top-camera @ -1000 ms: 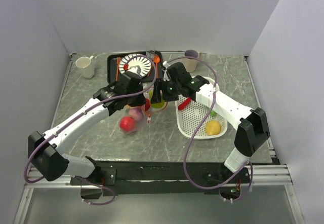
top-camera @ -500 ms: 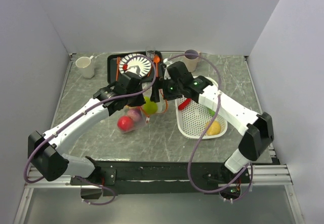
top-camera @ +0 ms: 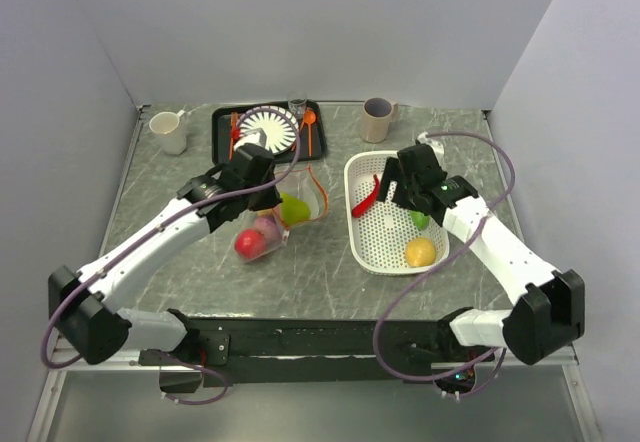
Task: Place the food in the zip-top bag and seal the zipper
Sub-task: Pick up the fake vegetable from the bin.
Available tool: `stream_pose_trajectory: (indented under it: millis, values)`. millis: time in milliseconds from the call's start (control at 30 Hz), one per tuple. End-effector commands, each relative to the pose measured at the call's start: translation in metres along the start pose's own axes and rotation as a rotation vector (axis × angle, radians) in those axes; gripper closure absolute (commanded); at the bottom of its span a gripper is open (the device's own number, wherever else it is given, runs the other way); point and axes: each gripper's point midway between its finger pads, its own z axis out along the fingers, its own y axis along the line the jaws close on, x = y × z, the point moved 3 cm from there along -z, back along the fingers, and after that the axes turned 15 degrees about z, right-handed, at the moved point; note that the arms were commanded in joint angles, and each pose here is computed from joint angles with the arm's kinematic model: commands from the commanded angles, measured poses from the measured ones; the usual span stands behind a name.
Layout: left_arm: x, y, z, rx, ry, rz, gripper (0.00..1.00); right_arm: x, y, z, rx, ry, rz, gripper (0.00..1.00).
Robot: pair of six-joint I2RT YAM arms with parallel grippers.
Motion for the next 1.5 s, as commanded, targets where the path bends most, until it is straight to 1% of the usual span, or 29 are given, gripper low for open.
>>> stream_pose_trajectory:
  millis: [0,100,200,433,633,733,800,933,1033,1067,1167,1233,1367,1433,1467]
  values:
    - [0.002,-0.009,0.008,0.038,0.013,-0.004,0.99,0.003,-0.021,0.018,0.077,0.035,0.021,0.0]
    - [-0.006,-0.008,0.003,0.029,-0.009,0.009,0.99,-0.002,-0.034,0.031,0.15,0.03,0.032,0.0]
    - [-0.007,-0.011,0.002,0.048,-0.009,0.018,0.99,-0.006,-0.039,0.044,0.172,0.037,0.035,0.0]
    - [-0.001,-0.017,0.012,0.072,0.027,0.028,0.99,-0.01,-0.049,0.074,0.233,0.067,0.019,0.0]
    - [-0.002,-0.019,0.016,0.073,0.036,0.039,0.99,-0.013,-0.059,0.094,0.293,0.062,0.027,0.0]
    - [0.0,-0.021,0.019,0.081,0.041,0.041,0.99,-0.014,-0.058,0.104,0.289,0.059,0.024,0.0]
    - [0.001,-0.02,0.02,0.08,0.049,0.045,0.99,-0.016,-0.063,0.111,0.331,0.047,0.019,0.0]
    - [0.005,-0.019,0.022,0.069,0.067,0.052,0.99,-0.013,-0.07,0.124,0.366,0.073,0.0,0.0]
    - [0.004,-0.019,0.022,0.068,0.061,0.054,0.99,-0.006,-0.07,0.13,0.353,0.105,-0.01,0.09]
    - [0.005,-0.018,0.023,0.066,0.065,0.055,0.99,-0.004,-0.07,0.131,0.348,0.11,-0.007,0.14]
    - [0.006,-0.017,0.023,0.059,0.067,0.056,0.99,-0.001,-0.067,0.13,0.317,0.118,-0.002,0.25]
    - [0.007,-0.017,0.024,0.057,0.071,0.057,0.99,-0.001,-0.066,0.129,0.304,0.121,-0.005,0.28]
    - [0.007,-0.017,0.023,0.061,0.068,0.053,0.99,0.0,-0.061,0.127,0.276,0.138,-0.002,0.41]
    - [0.007,-0.017,0.023,0.061,0.069,0.052,0.99,0.001,-0.059,0.126,0.254,0.147,-0.003,0.49]
    - [0.007,-0.017,0.023,0.061,0.07,0.051,0.99,0.004,-0.056,0.125,0.232,0.158,-0.003,0.55]
